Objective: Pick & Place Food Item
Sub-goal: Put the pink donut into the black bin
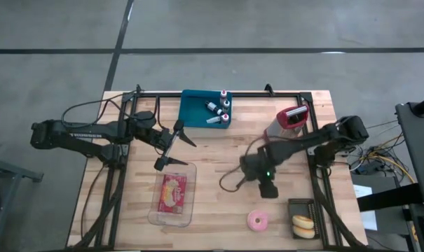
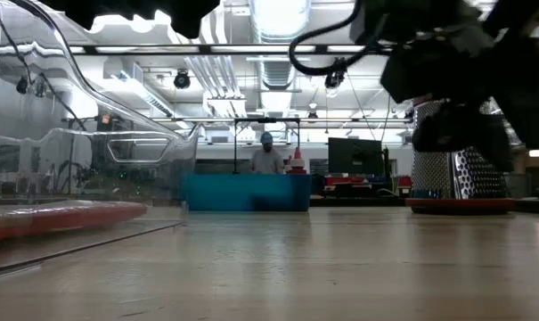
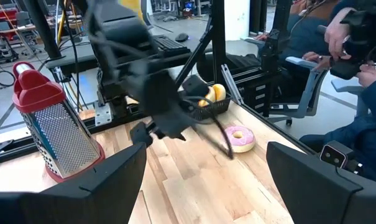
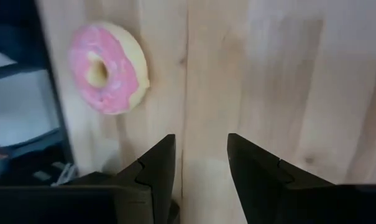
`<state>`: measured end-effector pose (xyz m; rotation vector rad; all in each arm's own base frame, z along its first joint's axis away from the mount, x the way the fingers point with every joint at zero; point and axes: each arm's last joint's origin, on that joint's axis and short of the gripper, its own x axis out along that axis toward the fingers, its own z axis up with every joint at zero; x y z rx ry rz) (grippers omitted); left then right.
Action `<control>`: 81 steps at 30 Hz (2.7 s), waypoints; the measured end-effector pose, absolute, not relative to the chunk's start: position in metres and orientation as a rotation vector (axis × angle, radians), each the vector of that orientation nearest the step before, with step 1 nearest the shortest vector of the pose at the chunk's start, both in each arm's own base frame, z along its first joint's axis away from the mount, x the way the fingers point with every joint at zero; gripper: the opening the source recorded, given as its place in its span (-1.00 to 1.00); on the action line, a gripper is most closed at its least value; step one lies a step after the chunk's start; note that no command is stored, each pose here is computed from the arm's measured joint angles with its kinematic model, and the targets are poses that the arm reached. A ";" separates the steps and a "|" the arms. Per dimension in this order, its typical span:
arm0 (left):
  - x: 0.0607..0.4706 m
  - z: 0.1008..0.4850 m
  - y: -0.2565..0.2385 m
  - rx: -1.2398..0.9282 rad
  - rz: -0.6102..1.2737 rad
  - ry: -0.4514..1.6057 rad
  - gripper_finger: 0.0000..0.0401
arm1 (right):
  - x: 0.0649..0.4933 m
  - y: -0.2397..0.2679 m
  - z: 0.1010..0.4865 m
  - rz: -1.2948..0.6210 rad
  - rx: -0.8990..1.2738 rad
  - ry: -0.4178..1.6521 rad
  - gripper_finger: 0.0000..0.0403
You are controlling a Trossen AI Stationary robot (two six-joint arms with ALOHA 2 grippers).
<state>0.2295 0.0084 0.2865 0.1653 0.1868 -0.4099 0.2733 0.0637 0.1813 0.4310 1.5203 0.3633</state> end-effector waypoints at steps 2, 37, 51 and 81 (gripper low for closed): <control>0.230 0.286 0.008 0.165 -0.410 0.187 0.69 | 0.276 0.050 0.182 0.430 0.452 1.484 -0.31; 0.230 0.286 0.008 0.165 -0.410 0.187 0.69 | 0.269 -0.015 0.152 0.803 0.481 1.115 -0.14; 0.230 0.286 0.008 0.165 -0.410 0.187 0.69 | 0.273 0.010 0.140 0.858 0.409 1.028 -0.14; 0.230 0.286 0.008 0.165 -0.410 0.187 0.69 | 0.287 0.034 0.142 0.721 0.158 0.958 -0.14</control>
